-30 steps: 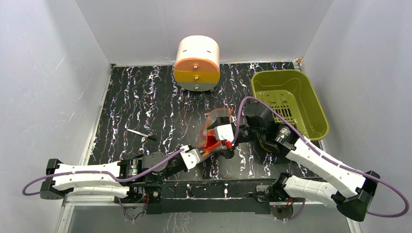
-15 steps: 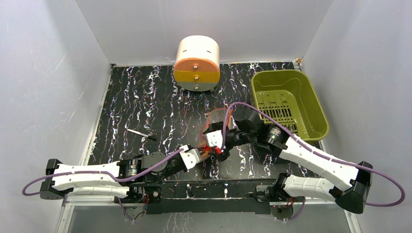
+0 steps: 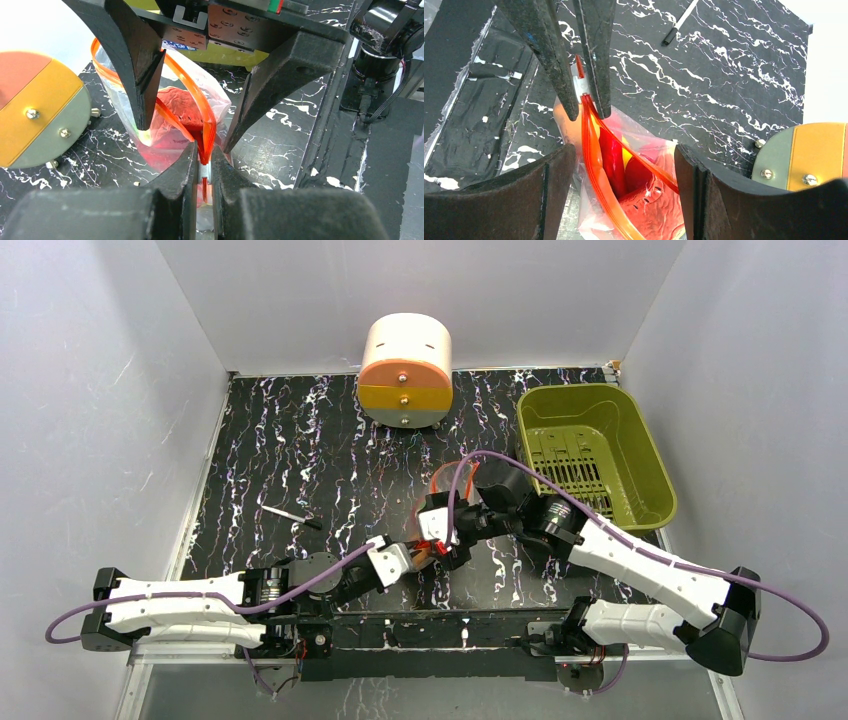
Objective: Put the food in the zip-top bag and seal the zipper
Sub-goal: Zip the zipper food storage bag at the center of the board.
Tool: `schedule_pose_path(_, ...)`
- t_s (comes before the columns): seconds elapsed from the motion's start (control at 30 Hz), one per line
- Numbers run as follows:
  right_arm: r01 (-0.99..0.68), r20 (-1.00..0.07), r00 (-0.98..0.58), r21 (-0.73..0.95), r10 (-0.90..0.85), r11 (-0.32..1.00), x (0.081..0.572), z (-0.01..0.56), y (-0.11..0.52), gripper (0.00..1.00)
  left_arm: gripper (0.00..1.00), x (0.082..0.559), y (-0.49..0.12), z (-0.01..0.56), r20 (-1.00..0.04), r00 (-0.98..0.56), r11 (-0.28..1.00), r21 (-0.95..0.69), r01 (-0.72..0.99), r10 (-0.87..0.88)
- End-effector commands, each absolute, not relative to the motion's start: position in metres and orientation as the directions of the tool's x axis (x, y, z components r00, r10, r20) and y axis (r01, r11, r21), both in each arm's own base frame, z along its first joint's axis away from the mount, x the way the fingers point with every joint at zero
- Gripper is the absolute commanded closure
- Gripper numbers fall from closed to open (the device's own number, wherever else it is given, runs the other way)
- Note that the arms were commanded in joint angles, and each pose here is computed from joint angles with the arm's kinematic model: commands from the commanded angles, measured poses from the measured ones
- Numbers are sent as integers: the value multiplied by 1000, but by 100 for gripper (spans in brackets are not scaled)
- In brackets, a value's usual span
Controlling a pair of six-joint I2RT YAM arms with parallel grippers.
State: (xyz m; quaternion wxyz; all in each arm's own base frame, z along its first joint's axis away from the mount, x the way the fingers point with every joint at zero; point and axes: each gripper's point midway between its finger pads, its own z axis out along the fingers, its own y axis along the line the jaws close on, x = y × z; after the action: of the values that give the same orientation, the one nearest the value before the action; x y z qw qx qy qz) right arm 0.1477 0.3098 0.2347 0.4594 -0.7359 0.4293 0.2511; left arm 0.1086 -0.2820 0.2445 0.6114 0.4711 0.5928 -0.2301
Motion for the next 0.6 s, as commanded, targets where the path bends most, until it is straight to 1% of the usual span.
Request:
schedule_pose_path(0.0, -834, -754, 549, -517, -360, -191, 149, 253, 312, 30, 100, 111, -279, 281, -964, 189, 497, 259, 828, 187)
schedule_pose_path(0.17, -833, -754, 552, -521, -357, -188, 148, 254, 309, 30, 100, 112, -279, 281, -962, 192, 497, 265, 826, 194)
schedule_pose_path(0.43, -807, -749, 588, -571, -307, -153, 145, 285, 306, 30, 100, 110, -279, 277, -961, 188, 488, 264, 832, 201)
schedule_pose_path(0.47, -942, -883, 329, -331, -334, -54, 134, 281, 304, 30, 100, 110, -279, 276, -962, 186, 486, 263, 833, 201)
schedule_pose_path(0.5, -900, -842, 432, -427, -323, -88, 138, 285, 304, 30, 100, 110, -279, 276, -962, 186, 486, 262, 834, 199)
schedule_pose_path(0.57, -910, -857, 409, -408, -313, -71, 137, 293, 305, 30, 100, 109, -278, 276, -963, 185, 486, 259, 834, 196)
